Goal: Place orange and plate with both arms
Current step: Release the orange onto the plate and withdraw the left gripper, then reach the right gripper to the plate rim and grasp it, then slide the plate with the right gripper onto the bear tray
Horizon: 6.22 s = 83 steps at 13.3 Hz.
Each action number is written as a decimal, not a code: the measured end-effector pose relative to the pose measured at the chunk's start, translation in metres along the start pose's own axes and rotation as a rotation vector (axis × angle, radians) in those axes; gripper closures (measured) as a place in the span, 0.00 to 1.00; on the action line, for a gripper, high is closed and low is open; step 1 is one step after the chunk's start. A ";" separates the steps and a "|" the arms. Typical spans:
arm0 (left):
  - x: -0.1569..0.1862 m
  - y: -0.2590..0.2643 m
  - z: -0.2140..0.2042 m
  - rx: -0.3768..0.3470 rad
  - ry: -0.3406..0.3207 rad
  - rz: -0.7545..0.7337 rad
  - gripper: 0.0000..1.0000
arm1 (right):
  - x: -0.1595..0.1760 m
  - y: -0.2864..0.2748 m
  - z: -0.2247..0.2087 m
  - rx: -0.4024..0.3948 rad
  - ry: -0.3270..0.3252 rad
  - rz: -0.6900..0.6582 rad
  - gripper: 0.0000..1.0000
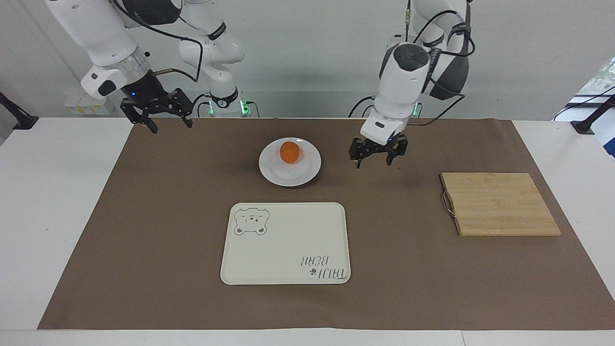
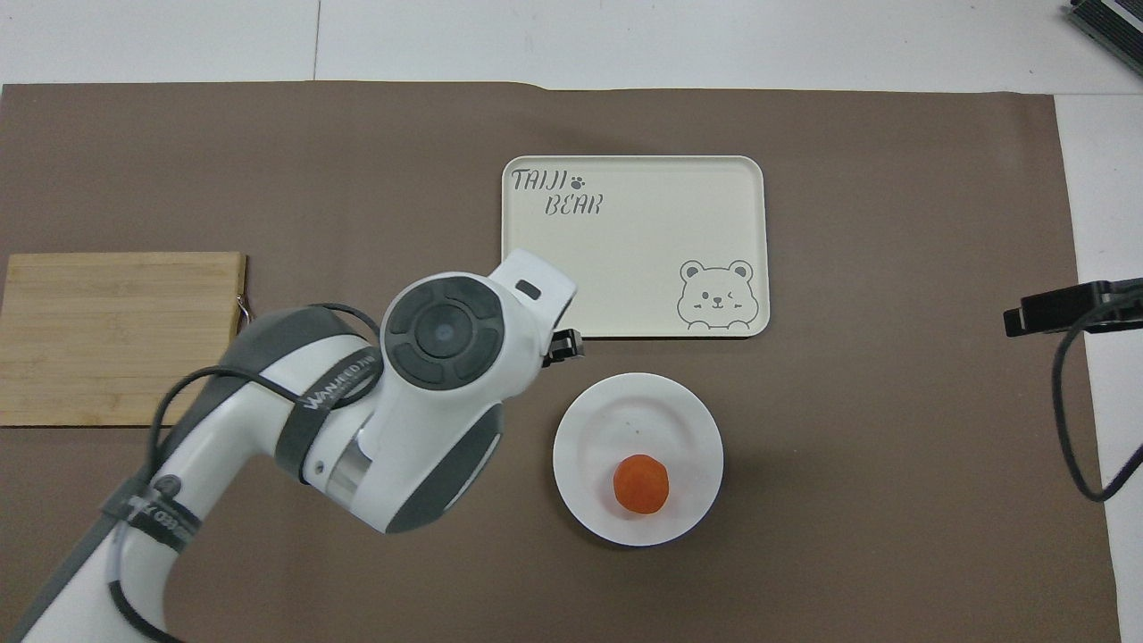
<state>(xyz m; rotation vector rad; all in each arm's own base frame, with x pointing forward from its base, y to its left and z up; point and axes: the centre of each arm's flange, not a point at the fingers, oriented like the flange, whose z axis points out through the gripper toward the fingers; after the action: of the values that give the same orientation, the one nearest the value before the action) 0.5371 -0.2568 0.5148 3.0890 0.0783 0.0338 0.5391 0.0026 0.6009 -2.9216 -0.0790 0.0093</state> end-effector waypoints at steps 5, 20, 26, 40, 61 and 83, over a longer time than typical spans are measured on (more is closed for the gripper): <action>0.036 -0.115 -0.038 0.009 -0.037 0.094 0.00 | 0.000 0.003 0.055 0.160 -0.029 -0.047 0.00; 0.031 -0.215 -0.122 0.030 -0.051 0.168 0.00 | -0.078 0.039 0.270 0.598 -0.048 0.021 0.00; 0.031 -0.216 -0.122 0.030 -0.051 0.167 0.00 | -0.107 0.012 0.327 0.664 -0.048 0.053 0.00; 0.031 -0.216 -0.122 0.030 -0.051 0.166 0.00 | -0.130 -0.024 0.369 0.718 -0.078 0.114 0.00; 0.031 -0.216 -0.122 0.030 -0.051 0.166 0.00 | -0.108 -0.015 0.348 0.834 -0.086 0.109 0.96; 0.031 -0.216 -0.122 0.030 -0.051 0.166 0.00 | 0.118 -0.014 0.301 0.817 0.012 0.316 0.96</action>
<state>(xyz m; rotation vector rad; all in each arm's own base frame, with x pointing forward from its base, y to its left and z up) 0.5545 -0.0337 0.6256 3.1149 -0.1815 -0.0393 0.6526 0.0878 0.3100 -2.0893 0.3143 0.0593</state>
